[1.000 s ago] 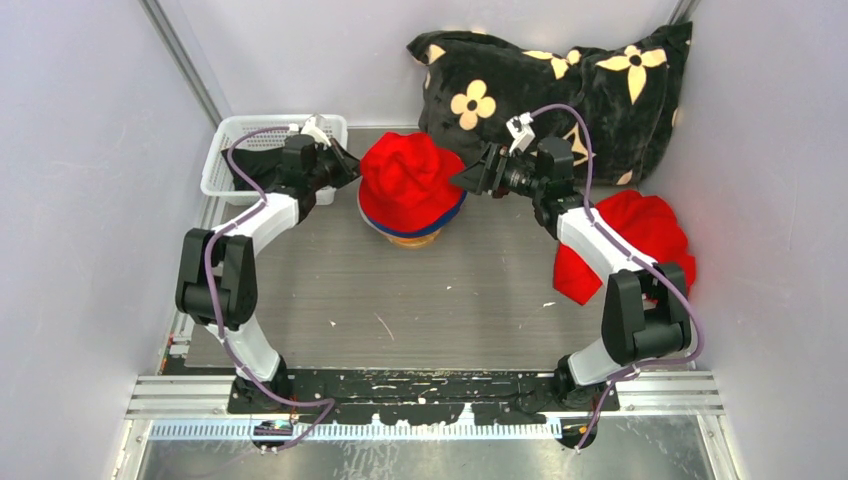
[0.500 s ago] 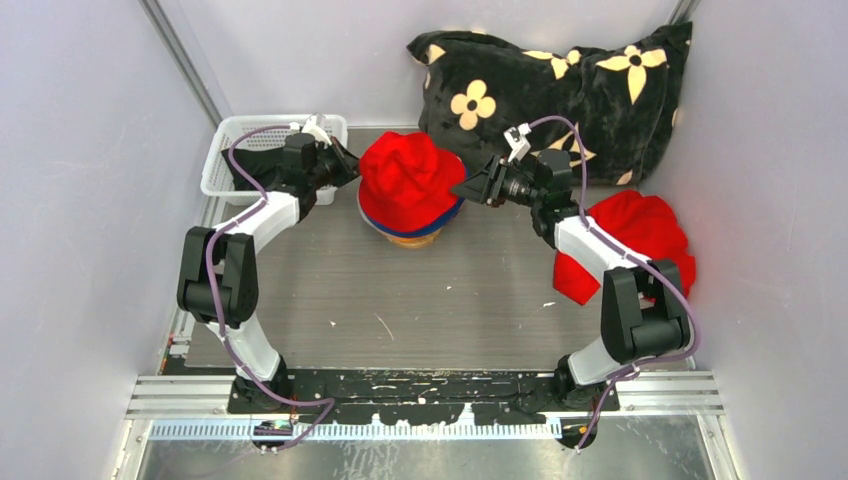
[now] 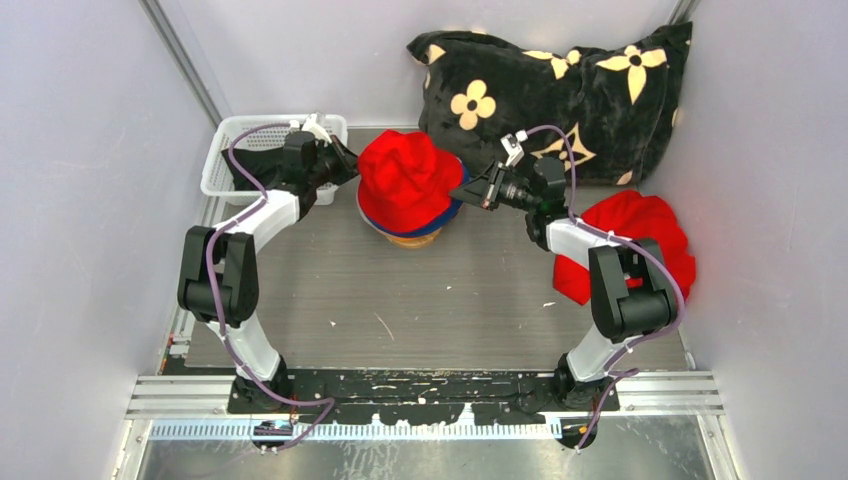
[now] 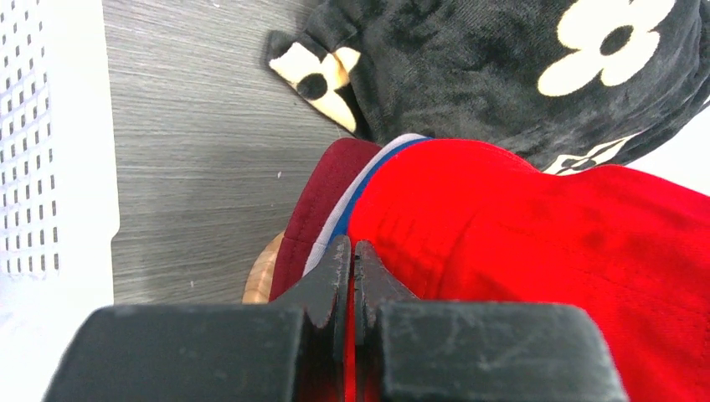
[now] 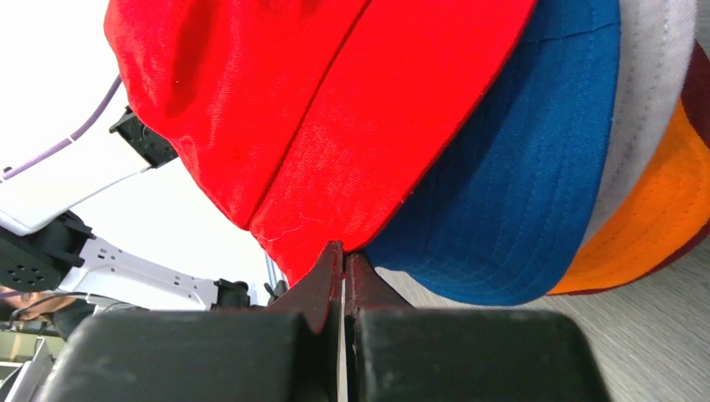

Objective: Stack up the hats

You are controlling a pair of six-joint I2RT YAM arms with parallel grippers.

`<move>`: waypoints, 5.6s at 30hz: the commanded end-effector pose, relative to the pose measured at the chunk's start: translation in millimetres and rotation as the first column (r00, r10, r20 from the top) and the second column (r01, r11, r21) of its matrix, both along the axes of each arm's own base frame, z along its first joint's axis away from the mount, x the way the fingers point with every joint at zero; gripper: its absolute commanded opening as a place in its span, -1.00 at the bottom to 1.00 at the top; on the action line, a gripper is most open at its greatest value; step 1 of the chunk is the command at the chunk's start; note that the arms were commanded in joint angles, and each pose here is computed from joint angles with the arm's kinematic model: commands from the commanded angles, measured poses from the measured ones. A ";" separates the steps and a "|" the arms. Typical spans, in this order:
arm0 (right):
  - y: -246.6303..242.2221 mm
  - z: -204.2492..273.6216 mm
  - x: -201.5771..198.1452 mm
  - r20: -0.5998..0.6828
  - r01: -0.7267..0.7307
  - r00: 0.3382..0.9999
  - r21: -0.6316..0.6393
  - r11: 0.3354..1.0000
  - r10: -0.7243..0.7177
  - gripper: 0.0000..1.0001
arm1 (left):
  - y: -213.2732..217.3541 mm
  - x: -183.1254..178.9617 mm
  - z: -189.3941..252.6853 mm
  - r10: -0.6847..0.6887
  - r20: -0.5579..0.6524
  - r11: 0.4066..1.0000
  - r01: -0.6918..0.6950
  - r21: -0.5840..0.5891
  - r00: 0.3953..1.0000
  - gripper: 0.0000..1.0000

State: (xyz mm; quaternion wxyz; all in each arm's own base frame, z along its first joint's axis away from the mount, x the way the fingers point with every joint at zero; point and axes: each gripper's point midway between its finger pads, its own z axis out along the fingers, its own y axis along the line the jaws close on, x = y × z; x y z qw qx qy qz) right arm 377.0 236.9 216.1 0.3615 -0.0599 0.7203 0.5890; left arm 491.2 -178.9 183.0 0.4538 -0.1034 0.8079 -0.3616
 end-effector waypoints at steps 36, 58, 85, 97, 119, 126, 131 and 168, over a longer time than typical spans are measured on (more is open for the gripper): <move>-17.0 -100.8 2.0 -0.132 0.081 0.986 -0.170 0.982 -0.104 -0.98 | 2.6 4.6 9.7 0.007 0.045 1.000 -0.008 0.001 0.999 -1.00; -18.3 -90.2 7.9 -0.098 0.116 0.985 -0.216 0.970 -0.140 -0.78 | 48.8 -10.9 24.6 0.168 0.029 0.975 -0.170 0.145 0.985 -0.80; -64.6 -26.8 28.3 0.077 0.347 0.938 -0.266 0.900 -0.339 0.42 | -14.2 -108.9 117.8 0.002 0.280 1.000 -0.005 0.008 0.960 -0.46; -56.2 -7.2 45.9 0.103 0.328 0.944 -0.221 0.918 -0.312 0.43 | -24.0 -90.6 64.8 0.003 0.165 0.998 -0.015 0.068 0.986 -0.46; -50.7 12.9 54.5 0.142 0.311 0.947 -0.188 0.931 -0.288 0.45 | 32.0 -64.6 90.3 0.191 0.233 0.928 -0.253 0.273 0.953 -0.46; -50.5 23.2 53.2 0.158 0.310 0.946 -0.179 0.934 -0.284 0.46 | 103.8 -42.0 113.0 0.427 0.238 0.781 -0.488 0.390 0.873 -0.16; -49.7 23.8 49.7 0.156 0.302 0.948 -0.177 0.937 -0.276 0.46 | 146.7 -4.4 76.1 0.532 0.120 0.722 -0.523 0.452 0.838 0.11; -48.6 14.0 43.0 0.126 0.283 0.957 -0.181 0.942 -0.263 0.46 | 188.9 78.8 -132.7 0.364 -0.368 0.727 -0.014 0.686 0.856 0.35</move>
